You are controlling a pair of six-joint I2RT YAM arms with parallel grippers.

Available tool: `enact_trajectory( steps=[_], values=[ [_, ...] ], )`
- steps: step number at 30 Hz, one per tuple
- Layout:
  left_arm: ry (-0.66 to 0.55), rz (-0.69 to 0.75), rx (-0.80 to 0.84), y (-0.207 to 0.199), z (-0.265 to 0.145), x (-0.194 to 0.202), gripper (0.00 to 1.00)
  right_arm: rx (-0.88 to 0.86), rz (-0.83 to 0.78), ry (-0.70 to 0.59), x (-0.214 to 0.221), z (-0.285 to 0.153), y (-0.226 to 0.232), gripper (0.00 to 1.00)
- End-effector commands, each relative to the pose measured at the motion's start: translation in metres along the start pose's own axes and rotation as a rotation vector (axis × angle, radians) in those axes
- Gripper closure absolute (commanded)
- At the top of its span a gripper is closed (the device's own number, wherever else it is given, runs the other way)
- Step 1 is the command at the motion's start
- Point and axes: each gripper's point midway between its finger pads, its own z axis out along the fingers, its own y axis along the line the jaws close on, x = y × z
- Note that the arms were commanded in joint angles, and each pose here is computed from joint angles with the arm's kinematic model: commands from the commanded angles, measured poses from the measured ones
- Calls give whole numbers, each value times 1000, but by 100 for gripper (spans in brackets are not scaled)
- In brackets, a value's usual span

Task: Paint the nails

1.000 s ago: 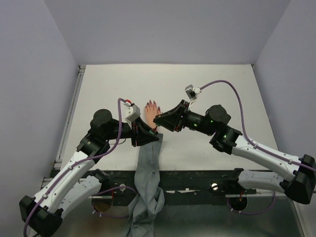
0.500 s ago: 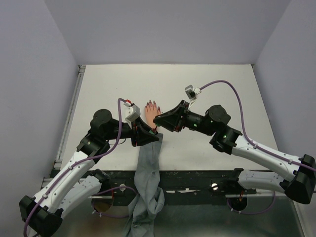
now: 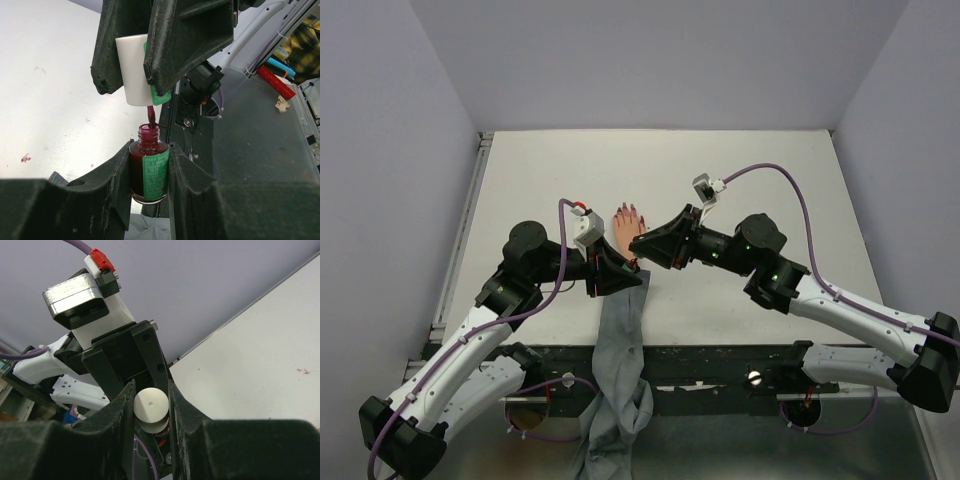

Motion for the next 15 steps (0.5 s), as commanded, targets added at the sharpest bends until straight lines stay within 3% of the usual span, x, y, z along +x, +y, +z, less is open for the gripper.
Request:
enact_trajectory(
  steps=[1, 15],
  values=[
    [-13, 20, 15, -3, 0, -5, 100, -3, -12, 10, 2, 3, 1, 99],
    [-25, 30, -4, -2, -2, -7, 100, -29, 7, 36, 13, 8, 3, 99]
  ],
)
